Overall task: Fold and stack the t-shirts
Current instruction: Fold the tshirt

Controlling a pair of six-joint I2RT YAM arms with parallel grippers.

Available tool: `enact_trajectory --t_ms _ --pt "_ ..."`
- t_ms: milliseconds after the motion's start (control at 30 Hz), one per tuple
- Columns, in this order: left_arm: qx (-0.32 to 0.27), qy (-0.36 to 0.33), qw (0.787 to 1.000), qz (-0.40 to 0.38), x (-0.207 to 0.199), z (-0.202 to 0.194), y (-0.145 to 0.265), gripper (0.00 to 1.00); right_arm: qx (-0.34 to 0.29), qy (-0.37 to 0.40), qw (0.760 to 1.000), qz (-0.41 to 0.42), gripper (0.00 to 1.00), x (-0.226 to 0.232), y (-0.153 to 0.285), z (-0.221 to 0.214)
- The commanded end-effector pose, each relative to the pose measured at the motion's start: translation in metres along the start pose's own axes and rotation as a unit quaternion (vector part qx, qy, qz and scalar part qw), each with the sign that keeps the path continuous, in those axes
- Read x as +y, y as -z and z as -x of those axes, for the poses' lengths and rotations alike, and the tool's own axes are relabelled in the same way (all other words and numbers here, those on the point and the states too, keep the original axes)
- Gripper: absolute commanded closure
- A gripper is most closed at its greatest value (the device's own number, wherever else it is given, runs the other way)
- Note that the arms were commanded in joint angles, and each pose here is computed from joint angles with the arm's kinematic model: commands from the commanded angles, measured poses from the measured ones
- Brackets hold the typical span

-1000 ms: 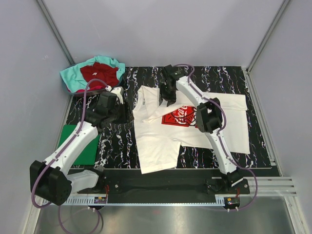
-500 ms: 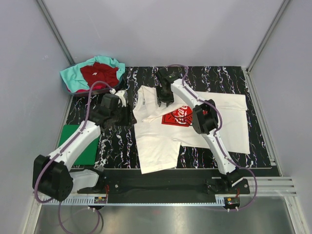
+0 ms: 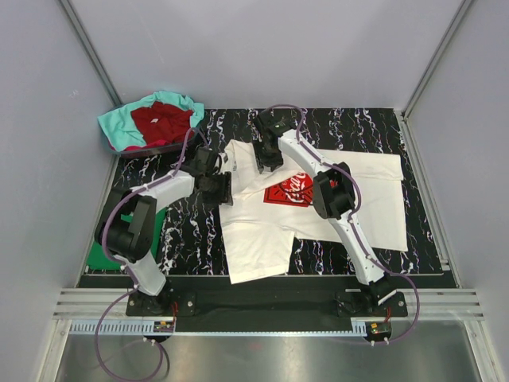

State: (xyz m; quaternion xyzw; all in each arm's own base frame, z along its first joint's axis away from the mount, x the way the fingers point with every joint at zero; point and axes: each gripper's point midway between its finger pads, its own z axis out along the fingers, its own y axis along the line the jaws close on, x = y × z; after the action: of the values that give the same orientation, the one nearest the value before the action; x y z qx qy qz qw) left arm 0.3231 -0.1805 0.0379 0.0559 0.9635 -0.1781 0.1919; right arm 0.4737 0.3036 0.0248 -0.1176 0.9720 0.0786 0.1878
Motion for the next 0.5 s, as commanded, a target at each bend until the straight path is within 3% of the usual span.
enact_trajectory --t_ms 0,300,467 --pt "-0.057 -0.022 0.998 -0.013 -0.016 0.038 0.006 0.5 -0.011 0.02 1.0 0.012 0.51 0.011 -0.002 0.005" --pt "-0.056 -0.031 0.998 -0.014 -0.023 0.041 -0.003 0.51 -0.022 0.02 0.999 0.013 0.74 0.012 0.006 0.011" --pt "-0.057 -0.032 0.998 -0.01 -0.026 0.051 -0.011 0.51 -0.026 0.018 0.999 0.016 0.82 0.013 0.013 0.013"
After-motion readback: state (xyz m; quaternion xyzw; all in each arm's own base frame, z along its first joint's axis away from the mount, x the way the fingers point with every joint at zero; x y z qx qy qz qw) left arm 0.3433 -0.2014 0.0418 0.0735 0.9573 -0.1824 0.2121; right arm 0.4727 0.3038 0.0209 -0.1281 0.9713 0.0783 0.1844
